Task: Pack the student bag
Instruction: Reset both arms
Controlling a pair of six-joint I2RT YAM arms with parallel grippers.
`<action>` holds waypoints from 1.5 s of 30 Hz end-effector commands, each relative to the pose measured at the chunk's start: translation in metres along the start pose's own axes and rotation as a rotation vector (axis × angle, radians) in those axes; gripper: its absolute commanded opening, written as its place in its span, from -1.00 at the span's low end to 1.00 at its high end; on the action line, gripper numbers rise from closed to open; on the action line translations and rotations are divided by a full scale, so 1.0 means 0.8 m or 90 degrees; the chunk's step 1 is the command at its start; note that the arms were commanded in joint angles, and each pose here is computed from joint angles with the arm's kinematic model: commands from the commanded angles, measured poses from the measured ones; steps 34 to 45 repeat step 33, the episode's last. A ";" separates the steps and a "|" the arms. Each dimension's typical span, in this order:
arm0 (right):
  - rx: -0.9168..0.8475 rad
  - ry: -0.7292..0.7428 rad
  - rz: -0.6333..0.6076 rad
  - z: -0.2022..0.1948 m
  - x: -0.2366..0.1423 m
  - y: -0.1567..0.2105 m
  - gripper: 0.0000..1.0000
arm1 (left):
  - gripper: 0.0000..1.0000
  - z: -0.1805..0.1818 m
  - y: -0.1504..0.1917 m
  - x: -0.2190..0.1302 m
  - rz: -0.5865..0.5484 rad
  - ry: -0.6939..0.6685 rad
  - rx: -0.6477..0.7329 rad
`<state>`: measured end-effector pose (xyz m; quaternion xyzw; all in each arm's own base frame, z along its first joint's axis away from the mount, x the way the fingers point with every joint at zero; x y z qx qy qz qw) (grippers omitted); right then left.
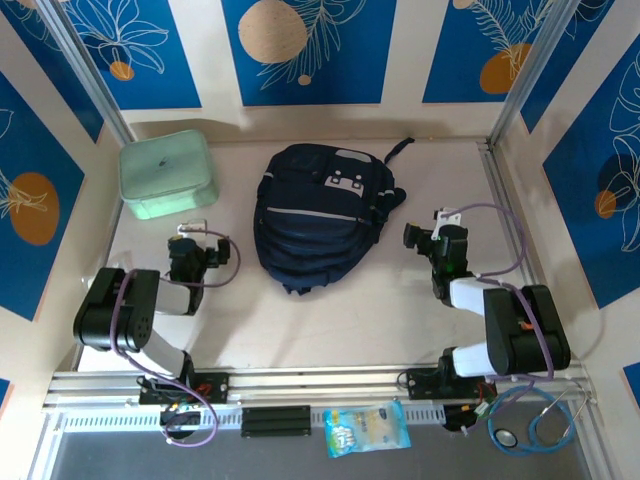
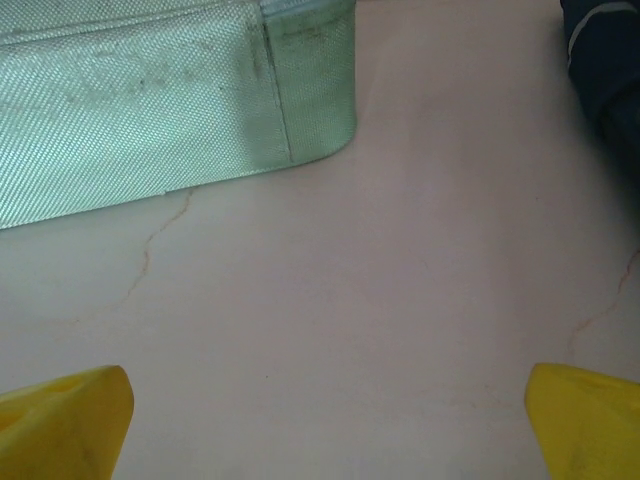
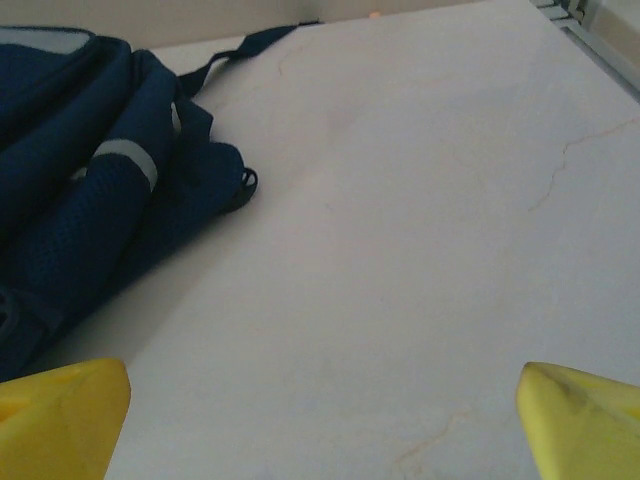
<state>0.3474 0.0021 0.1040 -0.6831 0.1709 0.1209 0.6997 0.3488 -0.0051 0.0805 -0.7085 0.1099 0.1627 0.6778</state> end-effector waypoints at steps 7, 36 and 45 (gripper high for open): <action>0.002 -0.050 -0.045 0.004 0.012 -0.020 0.99 | 0.99 0.002 -0.033 0.006 -0.055 -0.006 0.001; -0.009 -0.044 -0.035 0.008 0.023 -0.011 0.98 | 0.99 -0.018 -0.031 0.014 -0.026 0.052 0.033; -0.009 -0.044 -0.035 0.008 0.023 -0.011 0.98 | 0.99 -0.018 -0.031 0.014 -0.026 0.052 0.033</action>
Point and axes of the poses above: each hand's point on the last joint's axis, 136 mm out from that joint toward the fingers, its own x axis out along the fingers, its own z axis along the line the jaws close on, y = z × x, the point moved 3 cm from there along -x, back along the fingers, and after that the axes turned 5 degrees about -x, right-handed, at the moved point
